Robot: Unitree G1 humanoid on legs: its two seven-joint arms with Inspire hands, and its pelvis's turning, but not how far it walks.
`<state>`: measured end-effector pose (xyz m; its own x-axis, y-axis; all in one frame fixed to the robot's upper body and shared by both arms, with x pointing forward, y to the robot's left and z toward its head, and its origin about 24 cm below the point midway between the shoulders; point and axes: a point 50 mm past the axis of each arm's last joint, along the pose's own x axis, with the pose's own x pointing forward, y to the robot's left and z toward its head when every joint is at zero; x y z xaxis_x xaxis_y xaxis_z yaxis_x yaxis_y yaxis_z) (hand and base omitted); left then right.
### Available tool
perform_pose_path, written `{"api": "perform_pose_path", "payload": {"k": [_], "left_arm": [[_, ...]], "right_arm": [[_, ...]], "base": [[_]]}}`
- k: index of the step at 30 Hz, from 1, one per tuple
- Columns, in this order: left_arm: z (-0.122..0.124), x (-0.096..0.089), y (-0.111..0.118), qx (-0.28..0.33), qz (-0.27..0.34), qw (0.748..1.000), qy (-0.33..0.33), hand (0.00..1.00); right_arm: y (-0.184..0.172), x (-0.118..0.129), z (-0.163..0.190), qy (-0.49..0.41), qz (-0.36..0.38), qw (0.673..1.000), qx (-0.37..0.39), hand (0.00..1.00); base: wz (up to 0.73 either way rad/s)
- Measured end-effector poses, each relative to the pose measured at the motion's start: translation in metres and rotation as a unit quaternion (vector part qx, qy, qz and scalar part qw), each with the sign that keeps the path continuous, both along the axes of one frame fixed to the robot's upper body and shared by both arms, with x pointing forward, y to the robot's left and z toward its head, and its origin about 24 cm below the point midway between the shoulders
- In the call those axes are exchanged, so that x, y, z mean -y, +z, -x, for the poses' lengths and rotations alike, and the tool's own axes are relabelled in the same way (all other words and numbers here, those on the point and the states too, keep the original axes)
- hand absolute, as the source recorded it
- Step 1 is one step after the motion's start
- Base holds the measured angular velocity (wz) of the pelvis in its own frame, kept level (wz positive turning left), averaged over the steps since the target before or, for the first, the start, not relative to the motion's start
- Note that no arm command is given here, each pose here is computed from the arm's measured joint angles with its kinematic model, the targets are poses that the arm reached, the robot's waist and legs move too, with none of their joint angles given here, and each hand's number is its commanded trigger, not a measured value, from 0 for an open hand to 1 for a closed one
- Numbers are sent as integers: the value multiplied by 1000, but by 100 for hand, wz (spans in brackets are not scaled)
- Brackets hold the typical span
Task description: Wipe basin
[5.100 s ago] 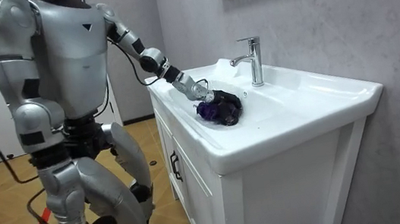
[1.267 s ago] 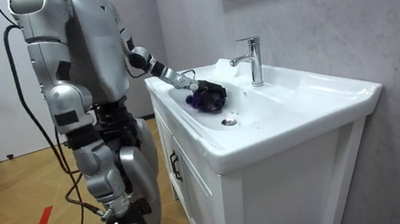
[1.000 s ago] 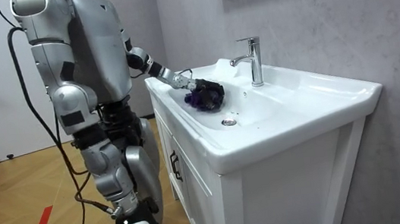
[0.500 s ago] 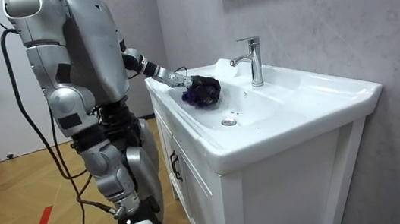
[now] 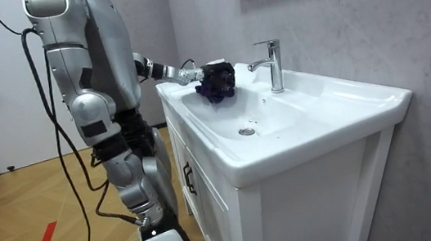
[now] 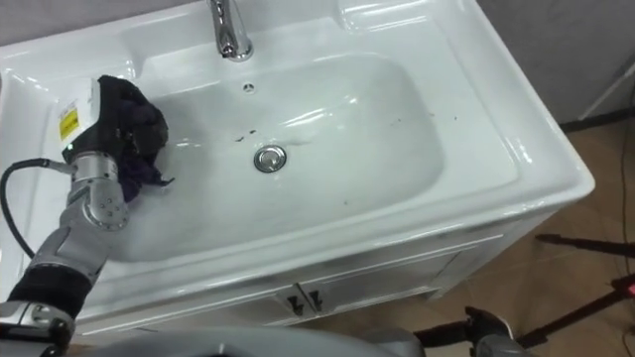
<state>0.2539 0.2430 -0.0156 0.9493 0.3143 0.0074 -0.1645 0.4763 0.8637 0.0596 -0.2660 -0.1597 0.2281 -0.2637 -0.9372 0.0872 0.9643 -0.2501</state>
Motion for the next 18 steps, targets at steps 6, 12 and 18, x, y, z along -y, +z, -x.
{"api": "perform_pose_path", "payload": {"k": [6, 12, 18], "left_arm": [[-7, 4, 26, 83, -29, 996, -7, 100], [-7, 4, 46, 148, -65, 987, -11, 100], [-6, 0, 53, 184, -74, 980, 7, 100]], "right_arm": [[1, 5, 3, 0, 5, 1000, -2, 0], [0, 5, 8, 0, 3, 1000, -7, 0], [0, 4, 13, 0, -1, 1000, -12, 0]], "base": [[1], [2], [2]]}}
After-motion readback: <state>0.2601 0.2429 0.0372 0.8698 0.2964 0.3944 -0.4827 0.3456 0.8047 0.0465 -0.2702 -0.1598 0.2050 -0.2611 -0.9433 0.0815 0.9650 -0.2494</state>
